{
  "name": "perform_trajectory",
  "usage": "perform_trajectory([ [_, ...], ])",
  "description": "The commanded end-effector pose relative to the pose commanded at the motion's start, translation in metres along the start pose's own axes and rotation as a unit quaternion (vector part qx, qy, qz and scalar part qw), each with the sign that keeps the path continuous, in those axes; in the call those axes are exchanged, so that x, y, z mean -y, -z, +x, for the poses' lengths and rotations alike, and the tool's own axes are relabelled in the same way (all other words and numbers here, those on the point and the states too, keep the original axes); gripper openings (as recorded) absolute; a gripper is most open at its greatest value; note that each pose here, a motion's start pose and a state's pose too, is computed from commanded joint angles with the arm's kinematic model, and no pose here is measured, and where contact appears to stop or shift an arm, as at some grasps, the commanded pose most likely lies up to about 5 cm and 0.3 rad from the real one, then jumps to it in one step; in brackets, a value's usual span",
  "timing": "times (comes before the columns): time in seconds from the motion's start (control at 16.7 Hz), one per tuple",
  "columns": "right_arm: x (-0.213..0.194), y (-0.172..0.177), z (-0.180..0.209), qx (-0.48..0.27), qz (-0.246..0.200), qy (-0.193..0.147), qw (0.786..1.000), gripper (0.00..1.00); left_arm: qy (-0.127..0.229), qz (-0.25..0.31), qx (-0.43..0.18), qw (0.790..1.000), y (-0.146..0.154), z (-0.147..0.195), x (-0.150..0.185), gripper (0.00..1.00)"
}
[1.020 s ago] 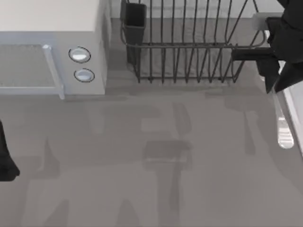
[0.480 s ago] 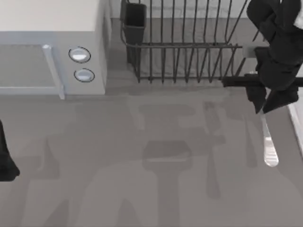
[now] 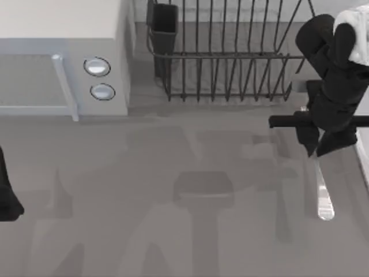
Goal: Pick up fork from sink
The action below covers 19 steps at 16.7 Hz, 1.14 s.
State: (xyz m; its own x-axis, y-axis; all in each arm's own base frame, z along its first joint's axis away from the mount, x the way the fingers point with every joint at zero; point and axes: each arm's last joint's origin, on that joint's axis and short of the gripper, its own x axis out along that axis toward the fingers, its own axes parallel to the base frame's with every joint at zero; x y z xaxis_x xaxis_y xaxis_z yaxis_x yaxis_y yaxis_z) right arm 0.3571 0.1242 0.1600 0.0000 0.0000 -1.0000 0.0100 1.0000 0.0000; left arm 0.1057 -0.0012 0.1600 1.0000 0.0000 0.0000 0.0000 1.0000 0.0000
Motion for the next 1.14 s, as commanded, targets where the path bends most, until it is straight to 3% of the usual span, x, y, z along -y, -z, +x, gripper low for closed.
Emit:
perform_trajectory([
  [0.78, 0.0000, 0.0000, 0.0000, 0.000, 0.000, 0.000, 1.000, 0.98, 0.000, 0.000, 0.000, 1.000, 0.0000, 0.0000, 0.0000, 1.00],
  [1.14, 0.0000, 0.0000, 0.0000, 0.000, 0.000, 0.000, 1.000, 1.00, 0.000, 0.000, 0.000, 1.000, 0.0000, 0.0000, 0.0000, 1.00],
])
